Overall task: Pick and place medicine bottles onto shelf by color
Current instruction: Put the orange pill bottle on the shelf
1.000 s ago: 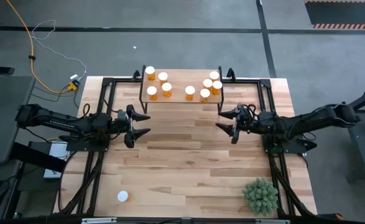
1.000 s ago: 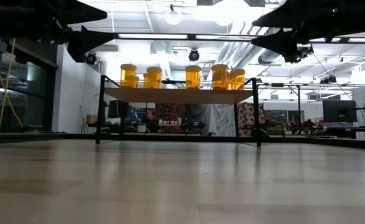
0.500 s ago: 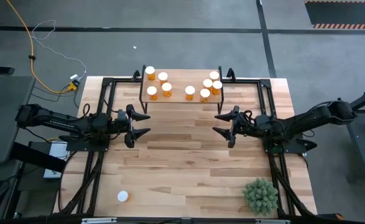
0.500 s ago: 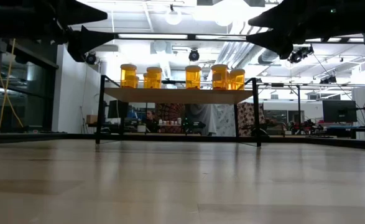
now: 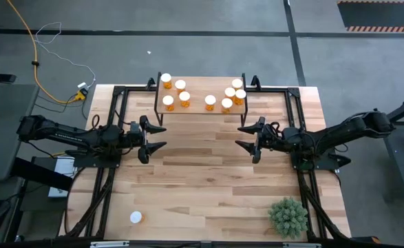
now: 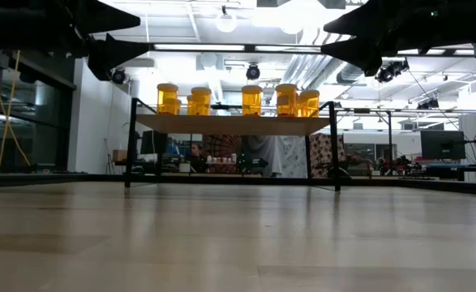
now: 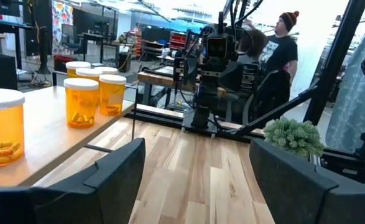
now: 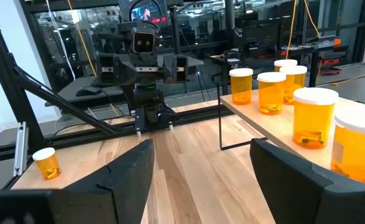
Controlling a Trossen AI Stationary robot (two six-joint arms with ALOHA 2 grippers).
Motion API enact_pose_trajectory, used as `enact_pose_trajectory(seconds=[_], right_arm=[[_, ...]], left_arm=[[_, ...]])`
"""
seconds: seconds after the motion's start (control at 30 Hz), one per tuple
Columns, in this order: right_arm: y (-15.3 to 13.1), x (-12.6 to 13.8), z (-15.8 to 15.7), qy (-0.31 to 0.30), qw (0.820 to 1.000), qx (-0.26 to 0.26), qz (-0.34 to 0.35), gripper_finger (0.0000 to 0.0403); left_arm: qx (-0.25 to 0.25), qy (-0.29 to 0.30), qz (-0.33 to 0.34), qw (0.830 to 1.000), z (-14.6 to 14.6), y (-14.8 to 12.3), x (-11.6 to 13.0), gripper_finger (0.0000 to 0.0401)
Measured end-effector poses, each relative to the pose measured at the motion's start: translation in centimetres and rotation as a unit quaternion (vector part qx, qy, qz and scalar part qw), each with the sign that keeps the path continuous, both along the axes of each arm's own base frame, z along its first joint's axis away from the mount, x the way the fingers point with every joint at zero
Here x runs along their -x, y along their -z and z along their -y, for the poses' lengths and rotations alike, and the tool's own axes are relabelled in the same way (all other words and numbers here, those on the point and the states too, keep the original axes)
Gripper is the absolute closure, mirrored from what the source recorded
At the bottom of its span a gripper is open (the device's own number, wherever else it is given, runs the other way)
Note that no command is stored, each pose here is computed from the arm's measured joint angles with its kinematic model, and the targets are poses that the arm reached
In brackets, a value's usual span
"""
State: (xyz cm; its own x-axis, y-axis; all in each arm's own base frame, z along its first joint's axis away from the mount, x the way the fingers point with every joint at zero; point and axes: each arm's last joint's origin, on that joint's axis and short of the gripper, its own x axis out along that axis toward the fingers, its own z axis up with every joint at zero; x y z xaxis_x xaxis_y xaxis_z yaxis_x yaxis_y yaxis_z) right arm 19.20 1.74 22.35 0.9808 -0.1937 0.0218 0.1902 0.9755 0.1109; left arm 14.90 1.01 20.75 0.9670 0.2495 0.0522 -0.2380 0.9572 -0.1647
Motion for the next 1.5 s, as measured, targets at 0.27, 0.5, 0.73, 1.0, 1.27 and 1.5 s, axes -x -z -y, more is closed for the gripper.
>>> enact_pose_trajectory(seconds=[0.27,0.5,0.73,1.0,1.27,1.5], right_arm=[[0.0,0.0,0.0,0.0,1.0,0.0,0.0,0.0146],[0.0,0.0,0.0,0.001,1.0,0.0,0.002,0.0146],[-0.1,0.0,0.0,0.001,1.0,-0.001,0.005,0.0146],[-0.1,0.0,0.0,0.001,1.0,-0.006,0.008,0.0146],[-0.1,0.0,0.0,0.001,1.0,-0.007,0.008,0.0146],[-0.1,0.0,0.0,0.001,1.0,-0.016,0.01,0.0146]], left_arm=[[0.001,0.0,0.0,1.0,0.0,0.0,0.0,0.0121],[0.029,0.068,0.002,0.997,0.4,0.0,-0.2,0.0121],[0.045,0.184,-0.071,0.979,2.3,-2.6,-1.4,0.0121],[0.044,0.187,-0.313,0.93,6.8,-4.2,-2.6,0.0121],[0.089,0.223,-0.415,0.877,13.7,-4.6,-2.9,0.0121],[0.085,0.212,-0.467,0.854,18.6,-3.0,-2.6,0.0121]])
